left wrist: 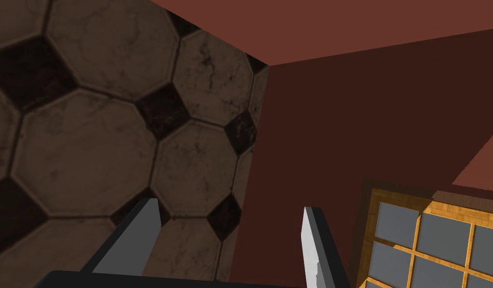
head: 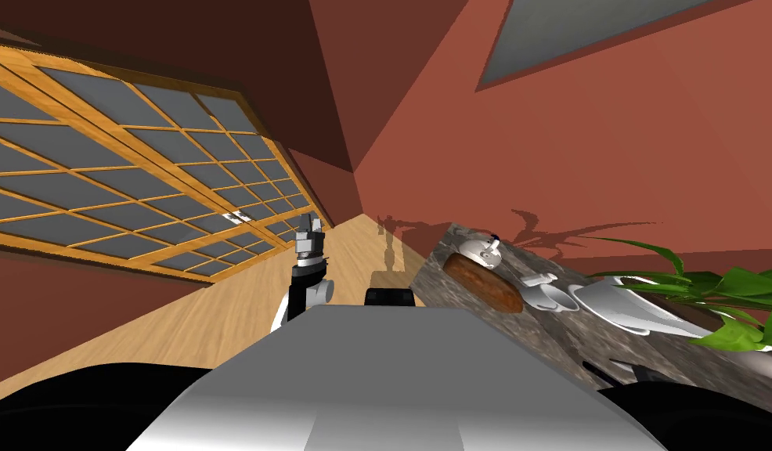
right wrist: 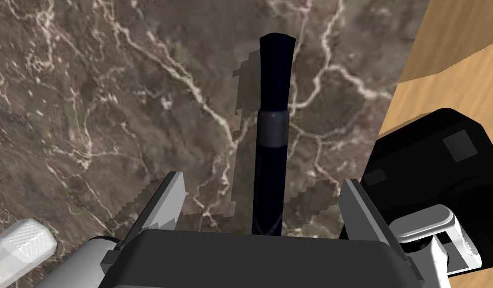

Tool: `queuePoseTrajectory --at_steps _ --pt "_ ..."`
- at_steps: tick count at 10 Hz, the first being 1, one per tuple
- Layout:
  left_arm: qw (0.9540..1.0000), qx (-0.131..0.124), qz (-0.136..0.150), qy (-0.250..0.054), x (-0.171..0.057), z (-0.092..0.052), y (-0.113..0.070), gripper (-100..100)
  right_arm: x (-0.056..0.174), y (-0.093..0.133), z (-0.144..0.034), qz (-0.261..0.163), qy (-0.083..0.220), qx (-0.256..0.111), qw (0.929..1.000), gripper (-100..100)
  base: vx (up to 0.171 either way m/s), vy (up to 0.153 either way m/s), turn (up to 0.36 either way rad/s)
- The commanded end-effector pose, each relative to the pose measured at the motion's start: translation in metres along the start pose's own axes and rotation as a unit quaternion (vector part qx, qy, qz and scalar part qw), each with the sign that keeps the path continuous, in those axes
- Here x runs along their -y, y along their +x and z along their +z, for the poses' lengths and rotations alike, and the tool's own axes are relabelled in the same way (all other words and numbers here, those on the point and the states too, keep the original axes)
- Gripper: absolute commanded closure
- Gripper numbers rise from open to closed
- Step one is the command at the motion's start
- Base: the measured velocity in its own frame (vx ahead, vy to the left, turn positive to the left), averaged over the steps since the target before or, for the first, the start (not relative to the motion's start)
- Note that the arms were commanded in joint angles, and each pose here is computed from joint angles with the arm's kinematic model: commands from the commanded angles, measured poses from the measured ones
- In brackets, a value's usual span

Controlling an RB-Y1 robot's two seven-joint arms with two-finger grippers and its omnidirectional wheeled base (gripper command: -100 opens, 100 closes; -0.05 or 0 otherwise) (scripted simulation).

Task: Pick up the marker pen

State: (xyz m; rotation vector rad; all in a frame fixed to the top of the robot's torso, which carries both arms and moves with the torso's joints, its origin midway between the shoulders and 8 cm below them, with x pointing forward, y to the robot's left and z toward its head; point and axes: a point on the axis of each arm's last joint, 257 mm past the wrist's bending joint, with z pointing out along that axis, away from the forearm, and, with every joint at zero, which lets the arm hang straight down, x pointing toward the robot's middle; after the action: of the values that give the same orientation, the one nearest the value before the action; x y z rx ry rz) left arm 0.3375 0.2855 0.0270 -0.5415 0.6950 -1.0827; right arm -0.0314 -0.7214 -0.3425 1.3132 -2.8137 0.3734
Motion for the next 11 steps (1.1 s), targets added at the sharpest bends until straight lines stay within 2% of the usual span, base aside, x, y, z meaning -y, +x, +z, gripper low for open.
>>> queuePoseTrajectory --at_steps 1,2,3,7,8,9,11 --pt "1.0 0.0 0.0 0.0 0.0 0.0 0.0 0 -0.013 0.005 0.007 0.012 -0.001 -0.003 0.9999 -100 -0.054 -0.032 0.109" --pt "1.0 0.0 0.0 0.0 0.0 0.0 0.0 0 -0.008 0.003 0.005 0.007 0.0 -0.002 1.0 -100 -0.02 -0.011 0.025" --pt "1.0 0.0 0.0 0.0 0.0 0.0 0.0 0 -0.008 0.003 0.005 0.008 0.0 -0.001 1.0 100 0.0 0.0 0.0" --pt "1.0 0.0 0.0 0.0 0.0 0.0 0.0 0 -0.009 0.003 0.005 0.008 -0.001 -0.001 1.0 100 0.0 0.0 0.0" --pt "1.0 0.0 0.0 0.0 0.0 0.0 0.0 0 -0.009 0.003 0.005 0.008 -0.001 -0.001 1.0 0 0.0 0.0 0.0" --pt "1.0 0.0 0.0 0.0 0.0 0.0 0.0 0 0.001 0.001 -0.001 -0.002 0.001 -0.001 1.0 100 0.034 0.018 -0.148" --pt "1.0 0.0 0.0 0.0 0.0 0.0 0.0 0 0.019 -0.005 -0.011 -0.02 0.003 0.003 0.9998 100 0.053 0.037 -0.253"
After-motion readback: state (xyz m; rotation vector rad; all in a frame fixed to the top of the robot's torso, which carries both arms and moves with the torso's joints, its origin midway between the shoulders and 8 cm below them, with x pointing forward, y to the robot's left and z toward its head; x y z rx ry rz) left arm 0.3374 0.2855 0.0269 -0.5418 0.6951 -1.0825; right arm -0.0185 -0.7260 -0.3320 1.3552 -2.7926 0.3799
